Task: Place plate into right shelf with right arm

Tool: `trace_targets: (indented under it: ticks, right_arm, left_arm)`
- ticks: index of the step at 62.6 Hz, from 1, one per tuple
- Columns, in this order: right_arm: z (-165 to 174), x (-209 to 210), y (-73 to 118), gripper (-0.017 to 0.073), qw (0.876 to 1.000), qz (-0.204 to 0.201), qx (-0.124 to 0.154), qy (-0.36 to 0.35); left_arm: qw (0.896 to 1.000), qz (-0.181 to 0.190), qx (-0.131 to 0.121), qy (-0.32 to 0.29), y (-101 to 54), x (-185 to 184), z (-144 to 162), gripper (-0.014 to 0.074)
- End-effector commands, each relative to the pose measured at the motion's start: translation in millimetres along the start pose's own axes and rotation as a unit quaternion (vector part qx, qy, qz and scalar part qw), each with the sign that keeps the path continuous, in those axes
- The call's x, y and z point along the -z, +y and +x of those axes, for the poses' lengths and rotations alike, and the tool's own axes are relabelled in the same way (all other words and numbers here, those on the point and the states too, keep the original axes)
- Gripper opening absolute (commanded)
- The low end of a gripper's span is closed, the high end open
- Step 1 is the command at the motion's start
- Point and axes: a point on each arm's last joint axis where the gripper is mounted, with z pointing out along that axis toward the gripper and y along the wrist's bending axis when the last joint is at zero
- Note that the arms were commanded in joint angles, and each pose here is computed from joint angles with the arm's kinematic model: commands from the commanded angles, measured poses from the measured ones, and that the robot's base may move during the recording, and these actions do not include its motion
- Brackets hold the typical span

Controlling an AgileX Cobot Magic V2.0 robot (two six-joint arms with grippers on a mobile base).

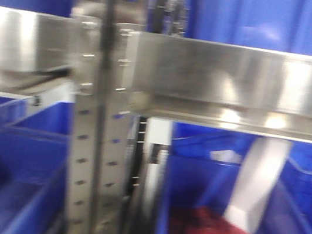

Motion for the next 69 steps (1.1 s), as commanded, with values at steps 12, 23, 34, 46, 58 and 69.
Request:
trace_targets:
  ticks: [12,23,34,46,58,69]
  right_arm:
    - [-15.7,0.4,1.9,0.0055,0.999,-0.007,0.01,-0.051]
    - [-15.7,0.4,1.9,0.0055,0.999,-0.007,0.01,-0.051]
    - [-15.7,0.4,1.9,0.0055,0.999,-0.007,0.01,-0.051]
    - [-15.7,0.4,1.9,0.0055,0.999,-0.007,0.01,-0.051]
    - [-15.7,0.4,1.9,0.0055,0.999,-0.007,0.01,-0.051]
    - [-15.1,0.3,1.7,0.0055,0.999,-0.006,0.008,-0.048]
  left_arm:
    - [0.999,-0.014,0.002,-0.038,2.1,0.7,-4.6,-0.0047]
    - [0.999,-0.01,0.002,-0.038,1.7,0.7,-4.6,-0.0047]
    - [0.999,-0.011,0.002,-0.038,1.8,0.7,-4.6,-0.0047]
    - [0.999,-0.011,0.002,-0.038,1.8,0.7,-4.6,-0.0047]
    - [0.999,-0.011,0.002,-0.038,1.8,0.7,-4.6,-0.0047]
    - [0.999,-0.011,0.002,-0.038,1.8,0.7,-4.6,-0.0047]
